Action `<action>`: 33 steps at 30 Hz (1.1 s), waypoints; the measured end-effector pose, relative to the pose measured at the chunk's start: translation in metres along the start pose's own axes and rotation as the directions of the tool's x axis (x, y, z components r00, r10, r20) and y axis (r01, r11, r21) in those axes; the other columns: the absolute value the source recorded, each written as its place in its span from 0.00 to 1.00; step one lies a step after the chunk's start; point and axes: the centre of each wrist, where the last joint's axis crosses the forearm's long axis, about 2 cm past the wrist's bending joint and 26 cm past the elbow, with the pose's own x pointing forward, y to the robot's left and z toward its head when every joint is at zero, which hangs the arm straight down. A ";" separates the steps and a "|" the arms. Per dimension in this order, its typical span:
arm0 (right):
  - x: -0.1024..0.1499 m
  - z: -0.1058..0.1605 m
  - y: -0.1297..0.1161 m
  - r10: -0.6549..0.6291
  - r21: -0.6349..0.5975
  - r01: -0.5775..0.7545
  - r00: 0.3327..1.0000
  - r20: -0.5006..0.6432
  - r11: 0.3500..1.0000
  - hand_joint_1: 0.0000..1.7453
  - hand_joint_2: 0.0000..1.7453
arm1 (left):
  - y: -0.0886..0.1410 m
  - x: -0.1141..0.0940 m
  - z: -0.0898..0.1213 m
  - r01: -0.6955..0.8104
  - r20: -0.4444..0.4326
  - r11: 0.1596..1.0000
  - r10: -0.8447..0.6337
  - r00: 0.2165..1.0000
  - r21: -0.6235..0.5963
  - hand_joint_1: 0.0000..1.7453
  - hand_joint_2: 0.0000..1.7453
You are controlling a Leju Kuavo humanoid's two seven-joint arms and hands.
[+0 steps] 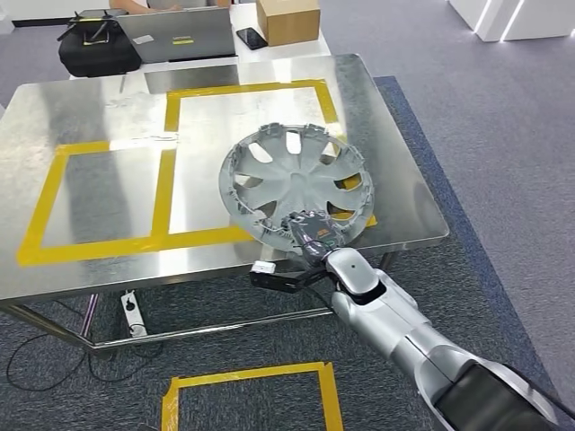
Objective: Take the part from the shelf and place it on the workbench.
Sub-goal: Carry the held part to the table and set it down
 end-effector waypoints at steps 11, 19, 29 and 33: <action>0.013 0.012 0.027 -0.137 0.004 0.137 0.991 0.007 0.991 0.00 0.00 | 0.002 -0.004 0.001 -0.005 0.028 1.000 0.004 1.000 0.030 0.00 0.00; 0.025 0.021 0.007 -0.380 -0.134 0.382 0.924 0.037 0.914 0.00 0.00 | 0.000 -0.005 0.001 -0.017 0.022 0.999 0.016 1.000 0.051 0.00 0.00; 0.014 0.085 -0.010 -0.799 -0.358 0.798 0.571 0.189 0.486 0.00 0.00 | -0.002 -0.018 0.006 -0.103 -0.022 0.989 0.106 0.994 0.102 0.00 0.00; 0.003 0.135 0.002 -0.861 -0.460 0.825 0.462 0.213 0.329 0.00 0.00 | -0.006 -0.021 0.008 -0.165 -0.026 0.978 0.169 0.985 0.127 0.00 0.00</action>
